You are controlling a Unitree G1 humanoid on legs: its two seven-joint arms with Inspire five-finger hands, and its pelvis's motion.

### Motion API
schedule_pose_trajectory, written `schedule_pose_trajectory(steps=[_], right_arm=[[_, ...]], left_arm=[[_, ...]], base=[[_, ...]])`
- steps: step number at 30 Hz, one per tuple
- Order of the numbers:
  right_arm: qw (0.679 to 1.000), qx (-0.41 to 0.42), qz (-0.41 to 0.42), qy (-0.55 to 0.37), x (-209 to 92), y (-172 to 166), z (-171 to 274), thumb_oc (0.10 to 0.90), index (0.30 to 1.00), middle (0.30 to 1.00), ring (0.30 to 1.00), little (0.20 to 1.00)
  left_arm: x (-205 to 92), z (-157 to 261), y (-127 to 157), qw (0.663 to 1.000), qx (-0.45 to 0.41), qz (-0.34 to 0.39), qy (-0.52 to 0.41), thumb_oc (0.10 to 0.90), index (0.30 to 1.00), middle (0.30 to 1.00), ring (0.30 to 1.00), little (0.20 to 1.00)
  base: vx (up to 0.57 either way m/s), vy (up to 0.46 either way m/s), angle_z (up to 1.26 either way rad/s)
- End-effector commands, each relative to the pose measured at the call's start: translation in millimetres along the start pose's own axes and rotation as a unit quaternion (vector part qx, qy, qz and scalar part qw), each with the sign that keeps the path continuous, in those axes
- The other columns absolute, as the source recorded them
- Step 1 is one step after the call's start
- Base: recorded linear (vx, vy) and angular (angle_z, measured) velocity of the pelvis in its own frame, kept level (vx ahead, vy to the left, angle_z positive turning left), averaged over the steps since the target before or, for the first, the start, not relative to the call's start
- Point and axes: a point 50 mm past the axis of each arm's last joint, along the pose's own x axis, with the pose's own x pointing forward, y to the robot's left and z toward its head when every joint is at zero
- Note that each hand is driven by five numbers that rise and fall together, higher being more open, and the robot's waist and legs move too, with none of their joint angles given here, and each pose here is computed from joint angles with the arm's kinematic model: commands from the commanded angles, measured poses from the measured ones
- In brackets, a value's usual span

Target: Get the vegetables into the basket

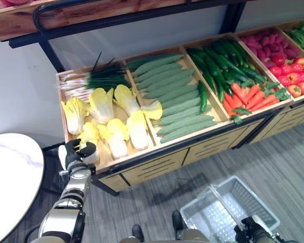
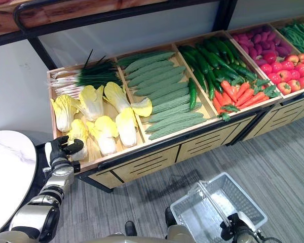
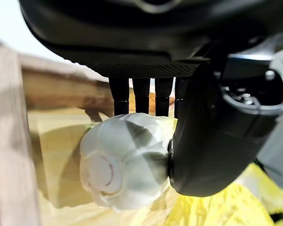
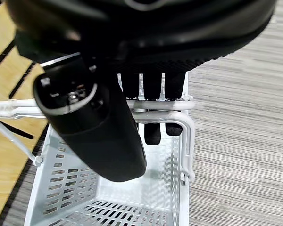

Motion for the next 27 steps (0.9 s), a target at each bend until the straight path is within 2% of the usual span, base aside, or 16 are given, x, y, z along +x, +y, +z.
schedule_pose_trajectory(steps=[1, 4, 8, 9, 10, 13, 14, 16, 18, 20, 22, 25, 27], right_arm=[[0.999, 0.016, -0.040, -0.013, 0.6, -7.7, 3.3, 0.400, 0.300, 0.300, 0.300, 0.300], [0.999, 0.026, -0.037, -0.006, -1.0, -4.4, -1.8, 0.400, 0.300, 0.300, 0.300, 0.300], [0.999, 0.036, -0.030, -0.007, -2.7, 2.7, -3.1, 0.400, 0.300, 0.300, 0.300, 0.300], [0.999, 0.035, -0.030, -0.005, -2.8, 3.1, -3.6, 0.400, 0.300, 0.300, 0.300, 0.300], [0.999, 0.040, -0.024, 0.003, -3.6, 5.9, -7.1, 0.400, 0.300, 0.300, 0.300, 0.300], [0.999, 0.048, -0.017, 0.006, -4.8, 9.3, -9.7, 0.400, 0.300, 0.300, 0.300, 0.300], [0.998, 0.057, -0.016, 0.012, -5.5, 10.4, -12.7, 0.400, 0.300, 0.300, 0.300, 0.300], [0.998, 0.061, -0.014, 0.013, -5.9, 10.9, -13.6, 0.400, 0.300, 0.300, 0.300, 0.300], [0.998, 0.068, -0.010, 0.014, -6.4, 12.3, -14.7, 0.400, 0.300, 0.300, 0.300, 0.300], [0.997, 0.076, -0.005, 0.013, -6.3, 12.8, -14.1, 0.400, 0.300, 0.300, 0.300, 0.300], [0.997, 0.080, 0.001, 0.007, -6.2, 13.7, -12.0, 0.400, 0.300, 0.300, 0.300, 0.300], [0.996, 0.085, 0.004, -0.002, -5.7, 10.2, -10.8, 0.400, 0.300, 0.300, 0.300, 0.300], [0.996, 0.084, 0.008, -0.011, -5.7, 9.8, -9.0, 0.400, 0.300, 0.300, 0.300, 0.300]], left_arm=[[-12.3, 42.1, 25.0, 0.980, -0.135, 0.091, -0.115, 0.400, 0.300, 0.300, 0.300, 0.300], [-21.8, 55.8, 29.8, 0.968, -0.176, 0.091, -0.155, 0.400, 0.300, 0.300, 0.300, 0.300], [-43.2, 101.6, 35.4, 0.922, -0.280, 0.077, -0.257, 0.400, 0.300, 0.300, 0.300, 0.300], [-48.8, 109.3, 33.5, 0.913, -0.298, 0.062, -0.272, 0.400, 0.300, 0.300, 0.300, 0.300], [-64.3, 127.0, 35.4, 0.885, -0.339, 0.027, -0.317, 0.400, 0.300, 0.300, 0.300, 0.300], [-75.9, 135.7, 40.9, 0.862, -0.371, -0.002, -0.345, 0.400, 0.300, 0.300, 0.300, 0.300], [-82.2, 136.4, 41.1, 0.847, -0.401, -0.040, -0.347, 0.400, 0.300, 0.300, 0.300, 0.300], [-83.0, 134.5, 44.3, 0.842, -0.410, -0.045, -0.347, 0.400, 0.300, 0.300, 0.300, 0.300], [-88.3, 128.0, 38.9, 0.822, -0.451, -0.115, -0.329, 0.400, 0.300, 0.300, 0.300, 0.300], [-84.1, 112.5, 35.2, 0.823, -0.457, -0.160, -0.296, 0.400, 0.300, 0.300, 0.300, 0.300], [-81.3, 102.0, 33.7, 0.814, -0.482, -0.173, -0.274, 0.400, 0.300, 0.300, 0.300, 0.300], [-82.3, 87.5, 21.7, 0.800, -0.473, -0.278, -0.243, 0.400, 0.300, 0.300, 0.300, 0.300], [-82.9, 84.1, 15.2, 0.801, -0.447, -0.319, -0.238, 0.400, 0.300, 0.300, 0.300, 0.300]], base=[[0.00, -0.038, 0.06], [-0.01, -0.032, 0.17], [0.00, -0.017, 0.11], [0.00, 0.000, 0.00], [0.00, 0.000, 0.00], [-0.01, -0.010, 0.05], [-0.02, -0.014, 0.08], [-0.02, -0.004, 0.06], [-0.02, -0.002, 0.10], [-0.01, -0.001, 0.02], [-0.01, 0.001, 0.02], [0.00, 0.000, 0.00], [0.00, 0.000, 0.00]])
